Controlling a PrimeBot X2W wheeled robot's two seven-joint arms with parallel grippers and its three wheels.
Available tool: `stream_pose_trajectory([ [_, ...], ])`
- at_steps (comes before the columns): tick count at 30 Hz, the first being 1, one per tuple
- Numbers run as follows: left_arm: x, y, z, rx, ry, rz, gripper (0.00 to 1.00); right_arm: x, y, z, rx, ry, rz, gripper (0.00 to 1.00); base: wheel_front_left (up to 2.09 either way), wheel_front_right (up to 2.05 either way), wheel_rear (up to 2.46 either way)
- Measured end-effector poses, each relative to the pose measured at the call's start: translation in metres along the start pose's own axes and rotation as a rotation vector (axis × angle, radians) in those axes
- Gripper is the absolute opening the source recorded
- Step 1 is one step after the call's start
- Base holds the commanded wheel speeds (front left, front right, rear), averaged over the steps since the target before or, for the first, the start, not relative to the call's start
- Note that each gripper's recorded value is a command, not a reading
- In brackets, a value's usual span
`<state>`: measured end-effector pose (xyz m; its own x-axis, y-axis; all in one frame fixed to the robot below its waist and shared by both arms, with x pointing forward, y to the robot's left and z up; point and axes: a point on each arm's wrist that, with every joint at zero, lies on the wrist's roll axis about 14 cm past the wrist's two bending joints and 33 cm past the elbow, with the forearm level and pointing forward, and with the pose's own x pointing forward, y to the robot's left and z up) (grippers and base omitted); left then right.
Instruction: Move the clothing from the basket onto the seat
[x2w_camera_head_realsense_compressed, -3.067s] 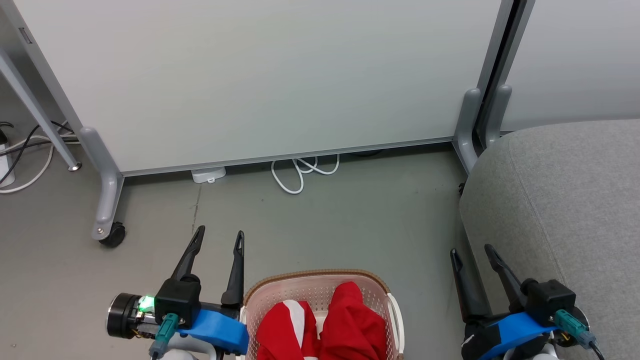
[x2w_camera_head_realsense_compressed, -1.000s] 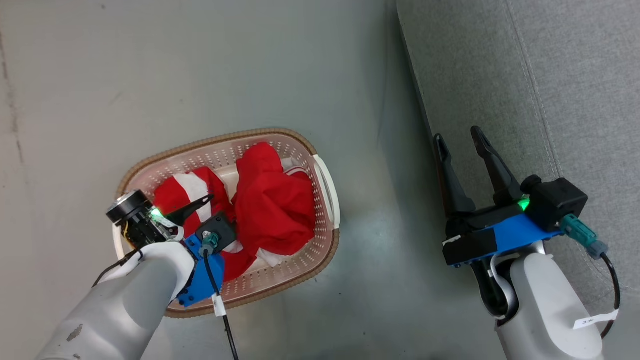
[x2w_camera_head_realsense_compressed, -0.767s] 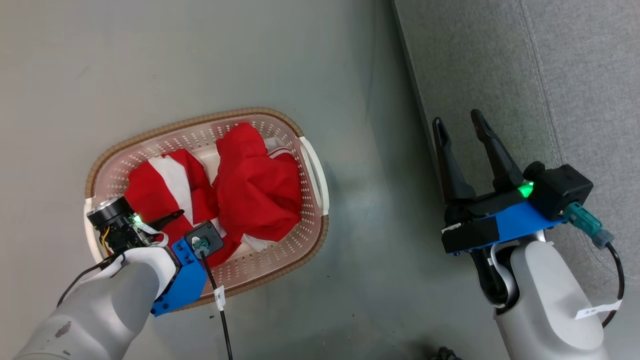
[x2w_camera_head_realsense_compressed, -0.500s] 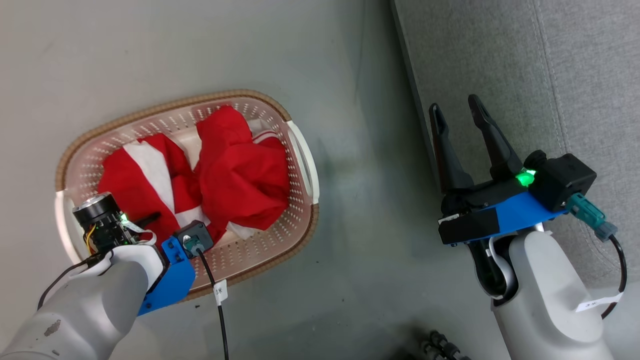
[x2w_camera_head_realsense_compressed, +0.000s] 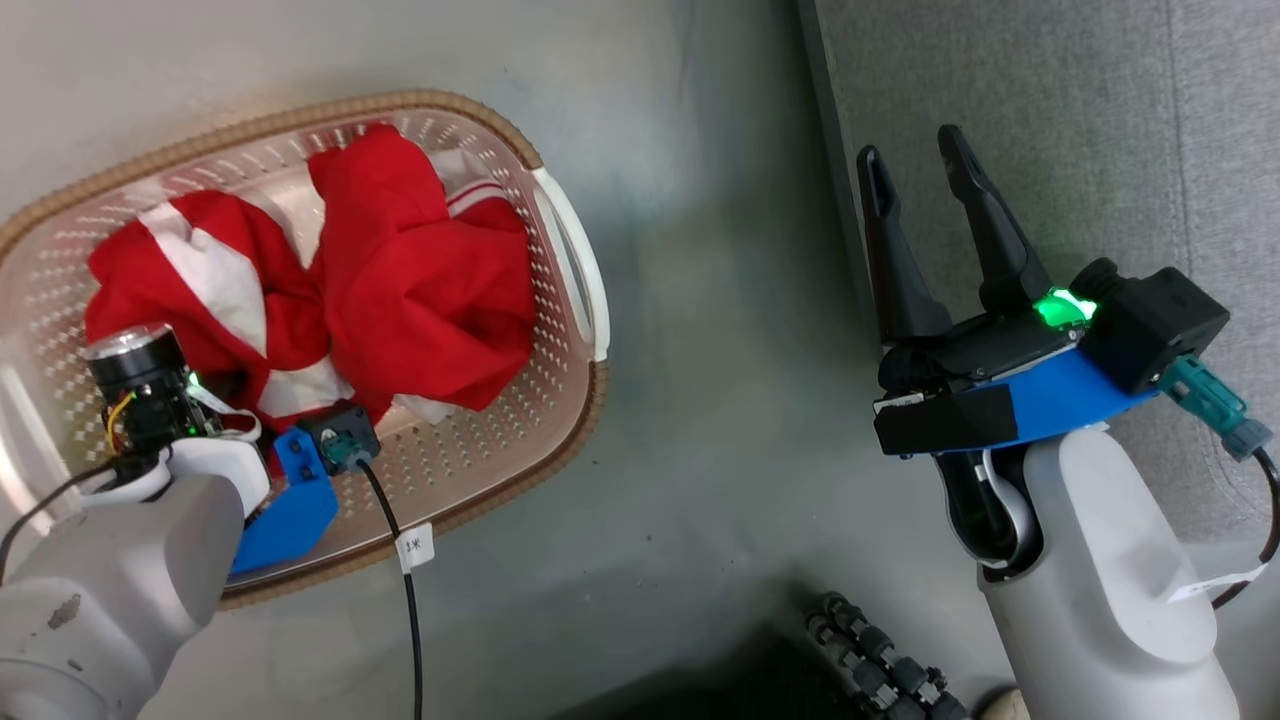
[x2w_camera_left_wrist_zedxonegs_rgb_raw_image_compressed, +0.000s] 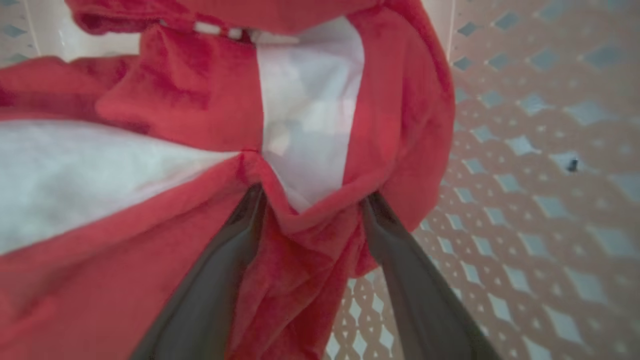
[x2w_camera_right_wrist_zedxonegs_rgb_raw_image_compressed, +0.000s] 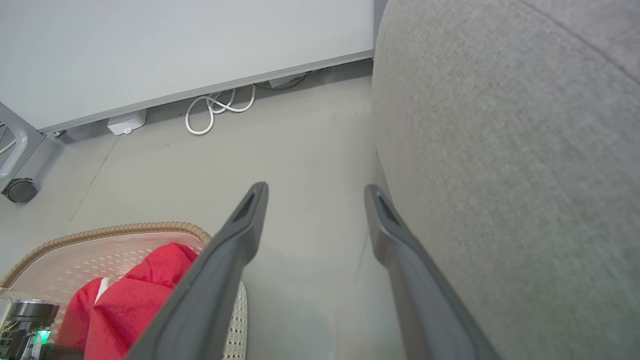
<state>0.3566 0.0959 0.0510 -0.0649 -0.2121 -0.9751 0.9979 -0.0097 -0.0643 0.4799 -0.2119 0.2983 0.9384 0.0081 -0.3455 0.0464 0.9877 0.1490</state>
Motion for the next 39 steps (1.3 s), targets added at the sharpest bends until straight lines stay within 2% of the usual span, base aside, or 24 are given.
stream_pose_trajectory([
  [9, 0.024, -0.002, 0.002, -0.020, 0.021, -0.031, 1.00, 0.000, -0.013, -0.014, -0.004, 0.029, -0.032, 1.00, 0.00, 0.00, 0.00],
  [10, 0.024, -0.002, 0.002, -0.020, 0.024, -0.033, 0.65, 0.000, -0.014, -0.013, -0.004, 0.027, -0.035, 1.00, 0.00, 0.00, 0.00],
  [11, 0.024, -0.002, 0.003, -0.018, 0.023, -0.032, 0.17, 0.000, -0.014, -0.012, -0.005, 0.024, -0.035, 1.00, 0.00, 0.00, 0.00],
  [12, 0.024, -0.002, 0.003, -0.013, 0.027, -0.031, 0.00, 0.000, -0.014, -0.011, -0.005, 0.022, -0.035, 1.00, 0.00, 0.00, 0.00],
  [25, -0.003, 0.008, 0.025, -0.086, -0.046, 0.014, 0.00, 0.001, -0.006, 0.013, -0.012, -0.035, -0.016, 1.00, 0.00, 0.00, 0.00],
  [39, -0.082, 0.047, 0.060, -0.310, -0.280, 0.183, 0.00, -0.007, 0.022, 0.051, -0.046, -0.120, 0.047, 1.00, 0.00, 0.00, 0.00],
])
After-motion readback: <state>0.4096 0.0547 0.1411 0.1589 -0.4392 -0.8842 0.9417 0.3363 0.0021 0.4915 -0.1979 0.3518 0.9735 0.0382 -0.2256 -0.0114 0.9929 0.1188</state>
